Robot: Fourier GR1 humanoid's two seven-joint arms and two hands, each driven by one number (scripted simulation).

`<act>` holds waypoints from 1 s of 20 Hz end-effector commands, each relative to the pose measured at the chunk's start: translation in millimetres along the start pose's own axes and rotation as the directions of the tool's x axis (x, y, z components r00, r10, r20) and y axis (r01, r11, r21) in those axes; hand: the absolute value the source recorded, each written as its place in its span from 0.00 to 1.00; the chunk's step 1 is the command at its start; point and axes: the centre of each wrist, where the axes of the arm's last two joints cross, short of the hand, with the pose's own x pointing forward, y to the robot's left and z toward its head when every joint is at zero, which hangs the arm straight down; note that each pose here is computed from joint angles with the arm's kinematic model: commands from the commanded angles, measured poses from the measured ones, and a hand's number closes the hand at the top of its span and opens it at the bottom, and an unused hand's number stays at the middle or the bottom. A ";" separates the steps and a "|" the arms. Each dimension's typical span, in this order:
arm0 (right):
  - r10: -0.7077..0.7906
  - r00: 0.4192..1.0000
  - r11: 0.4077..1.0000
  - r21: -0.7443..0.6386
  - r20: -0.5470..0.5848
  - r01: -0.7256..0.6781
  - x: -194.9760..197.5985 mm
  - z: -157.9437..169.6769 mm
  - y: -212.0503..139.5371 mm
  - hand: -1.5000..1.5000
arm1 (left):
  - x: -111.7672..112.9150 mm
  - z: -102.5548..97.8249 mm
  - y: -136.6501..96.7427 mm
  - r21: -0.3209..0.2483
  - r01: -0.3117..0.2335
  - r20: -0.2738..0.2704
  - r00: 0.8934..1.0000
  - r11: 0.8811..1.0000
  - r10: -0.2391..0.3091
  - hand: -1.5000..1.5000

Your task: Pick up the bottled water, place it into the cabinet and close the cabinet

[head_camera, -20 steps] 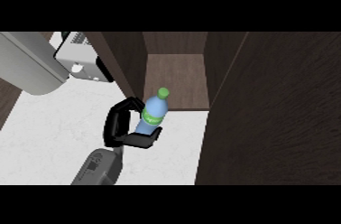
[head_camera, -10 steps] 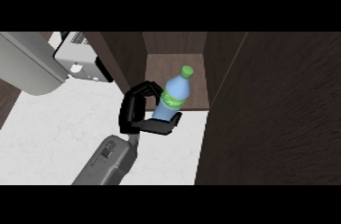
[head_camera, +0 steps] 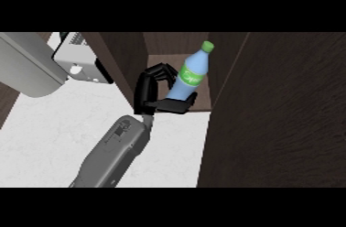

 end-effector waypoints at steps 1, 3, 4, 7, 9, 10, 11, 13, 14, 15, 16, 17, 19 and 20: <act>0.019 0.999 1.000 -0.006 0.036 -0.018 19.2 14.0 -10.2 0.00 | -10.9 -15.7 3.8 0.058 0.025 -0.049 0.999 0.998 -0.022 1.00; 0.009 1.000 1.000 0.005 0.030 -0.009 22.5 16.8 -4.3 0.00 | 10.3 -28.6 -15.1 0.065 -0.003 -0.077 0.997 0.998 0.008 1.00; 0.007 0.999 1.000 -0.009 0.035 -0.006 19.7 16.3 -10.4 0.00 | -1.5 -19.0 -6.5 0.080 0.000 -0.074 0.997 0.997 0.006 1.00; -0.014 1.000 1.000 -0.017 0.022 0.014 21.2 17.9 1.7 0.00 | -8.5 -31.9 -1.3 0.119 0.058 -0.077 0.996 0.991 -0.049 1.00; 0.006 0.999 1.000 -0.002 0.035 -0.006 25.5 17.3 -16.2 0.00 | -15.6 -29.8 3.7 0.152 0.042 -0.080 0.996 0.987 -0.030 1.00; -0.007 0.999 1.000 -0.014 0.039 0.008 19.2 19.7 -10.9 0.00 | -11.0 -35.4 -3.4 0.150 0.064 -0.078 0.996 0.987 -0.052 1.00; -0.011 0.999 1.000 0.019 0.039 0.010 32.4 18.8 -10.5 0.00 | -17.1 -41.7 6.9 0.171 0.104 -0.073 0.993 0.980 -0.093 1.00; 0.002 0.999 1.000 -0.007 0.034 -0.001 27.8 27.7 -19.3 0.00 | -24.6 -35.5 7.5 0.177 0.132 -0.102 0.988 0.975 -0.115 1.00; 0.005 1.000 1.000 0.009 0.016 -0.005 11.2 19.0 -10.7 0.00 | -16.8 -43.3 0.1 0.196 0.149 -0.093 0.987 0.969 -0.133 1.00; -0.003 0.999 1.000 0.010 0.033 0.003 8.9 10.1 -5.1 0.00 | -11.7 -53.3 -0.2 0.205 0.158 -0.081 0.986 0.966 -0.144 1.00; -0.011 0.999 1.000 -0.003 0.037 0.011 9.0 22.0 -10.1 0.00 | -23.0 -49.2 10.0 0.203 0.178 -0.097 0.982 0.963 -0.162 1.00; -0.025 0.999 0.999 0.039 0.044 0.023 5.3 13.3 -11.1 0.00 | -29.0 -41.7 8.3 0.220 0.221 -0.075 0.975 0.950 -0.209 1.00; -0.015 0.999 1.000 0.007 0.028 0.015 20.7 22.3 -10.5 0.00 | -28.0 -49.2 12.6 0.213 0.250 -0.096 0.967 0.945 -0.235 1.00; -0.003 1.000 1.000 0.009 0.026 0.002 14.6 22.9 -16.1 0.00 | -31.2 -48.5 16.2 0.228 0.254 -0.096 0.966 0.940 -0.238 1.00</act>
